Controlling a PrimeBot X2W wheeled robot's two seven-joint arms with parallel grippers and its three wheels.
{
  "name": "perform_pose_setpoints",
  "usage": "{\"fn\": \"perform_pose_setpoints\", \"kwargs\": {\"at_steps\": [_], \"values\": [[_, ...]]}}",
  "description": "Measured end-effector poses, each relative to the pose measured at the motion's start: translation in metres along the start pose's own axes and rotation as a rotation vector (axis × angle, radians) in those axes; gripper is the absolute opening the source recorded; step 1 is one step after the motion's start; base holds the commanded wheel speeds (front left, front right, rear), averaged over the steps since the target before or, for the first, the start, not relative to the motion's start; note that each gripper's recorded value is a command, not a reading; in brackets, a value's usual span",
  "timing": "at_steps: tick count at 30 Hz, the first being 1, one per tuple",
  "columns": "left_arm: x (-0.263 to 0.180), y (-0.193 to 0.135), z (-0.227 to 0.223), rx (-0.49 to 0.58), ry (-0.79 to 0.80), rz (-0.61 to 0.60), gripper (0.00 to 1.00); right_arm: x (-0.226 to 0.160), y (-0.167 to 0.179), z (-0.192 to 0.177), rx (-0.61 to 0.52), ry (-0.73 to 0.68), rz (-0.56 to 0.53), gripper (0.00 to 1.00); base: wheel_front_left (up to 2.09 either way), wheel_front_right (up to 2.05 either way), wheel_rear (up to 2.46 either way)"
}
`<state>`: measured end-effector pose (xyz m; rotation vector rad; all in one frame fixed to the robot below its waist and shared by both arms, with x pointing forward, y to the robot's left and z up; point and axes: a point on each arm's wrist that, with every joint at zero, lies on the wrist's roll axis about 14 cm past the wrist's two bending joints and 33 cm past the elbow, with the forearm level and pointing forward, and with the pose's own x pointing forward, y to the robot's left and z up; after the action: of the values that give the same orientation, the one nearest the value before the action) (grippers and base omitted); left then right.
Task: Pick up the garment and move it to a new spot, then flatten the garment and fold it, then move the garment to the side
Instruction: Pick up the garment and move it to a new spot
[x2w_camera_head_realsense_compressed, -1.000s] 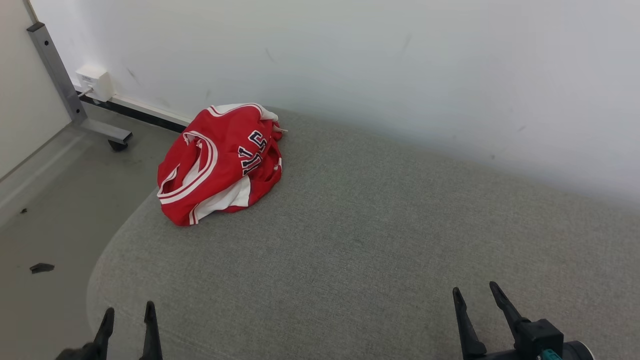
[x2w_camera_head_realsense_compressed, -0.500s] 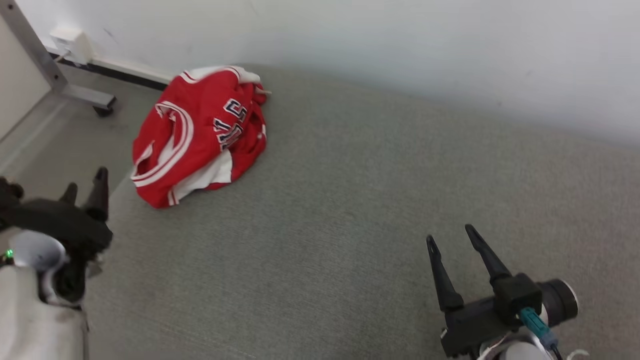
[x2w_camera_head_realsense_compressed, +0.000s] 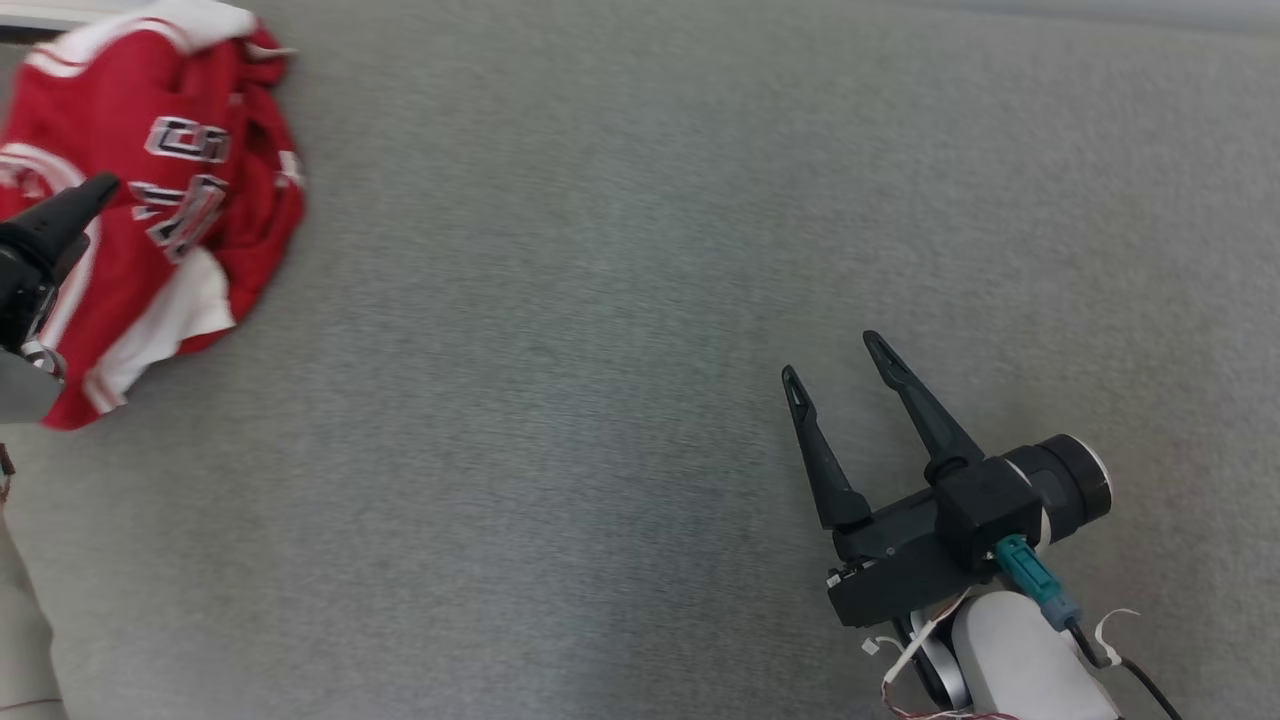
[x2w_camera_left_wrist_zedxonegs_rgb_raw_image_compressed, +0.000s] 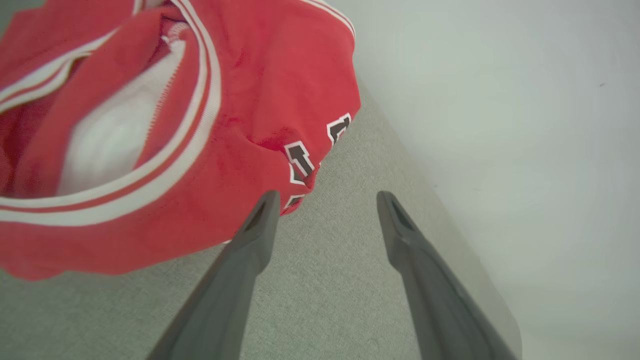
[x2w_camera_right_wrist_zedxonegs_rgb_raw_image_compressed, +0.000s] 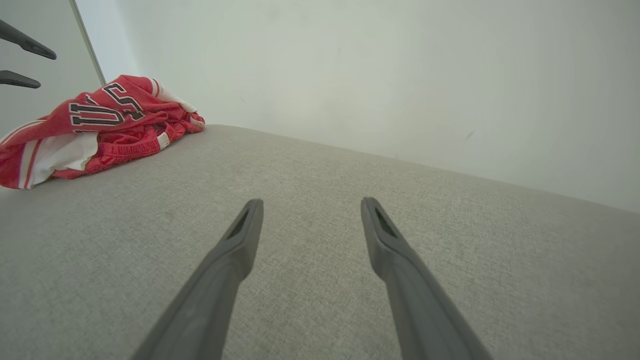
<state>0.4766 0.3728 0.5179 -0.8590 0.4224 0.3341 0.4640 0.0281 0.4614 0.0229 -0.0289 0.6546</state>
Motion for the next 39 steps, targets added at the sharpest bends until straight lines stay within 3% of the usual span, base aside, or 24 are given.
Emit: {"fn": "perform_pose_setpoints", "kwargs": {"at_steps": [5, 12, 18, 30, 35, 39], "values": [[0.032, -0.011, -0.037, 0.045, 0.181, 0.037, 1.00, -0.015, -0.027, -0.024, 0.025, 0.057, -0.076, 1.00, 0.00, 0.00, 0.00], [0.051, 0.027, -0.026, 0.418, 0.099, 0.284, 1.00, -0.033, -0.050, -0.049, 0.046, 0.121, -0.148, 1.00, 0.00, 0.00, 0.00], [0.061, 0.031, -0.030, 0.497, 0.098, 0.320, 1.00, -0.039, -0.060, -0.057, 0.051, 0.137, -0.177, 1.00, 0.00, 0.00, 0.00], [0.060, 0.036, 0.025, 0.623, -0.024, 0.339, 1.00, -0.035, -0.060, -0.063, 0.062, 0.139, -0.174, 1.00, 0.00, 0.00, 0.00], [0.077, 0.055, 0.006, 0.617, 0.043, 0.346, 1.00, -0.033, -0.063, -0.066, 0.063, 0.138, -0.176, 1.00, 0.00, 0.00, 0.00], [0.087, 0.074, -0.007, 0.671, 0.083, 0.383, 1.00, -0.033, -0.067, -0.067, 0.062, 0.138, -0.187, 1.00, 0.00, 0.00, 0.00]]}}
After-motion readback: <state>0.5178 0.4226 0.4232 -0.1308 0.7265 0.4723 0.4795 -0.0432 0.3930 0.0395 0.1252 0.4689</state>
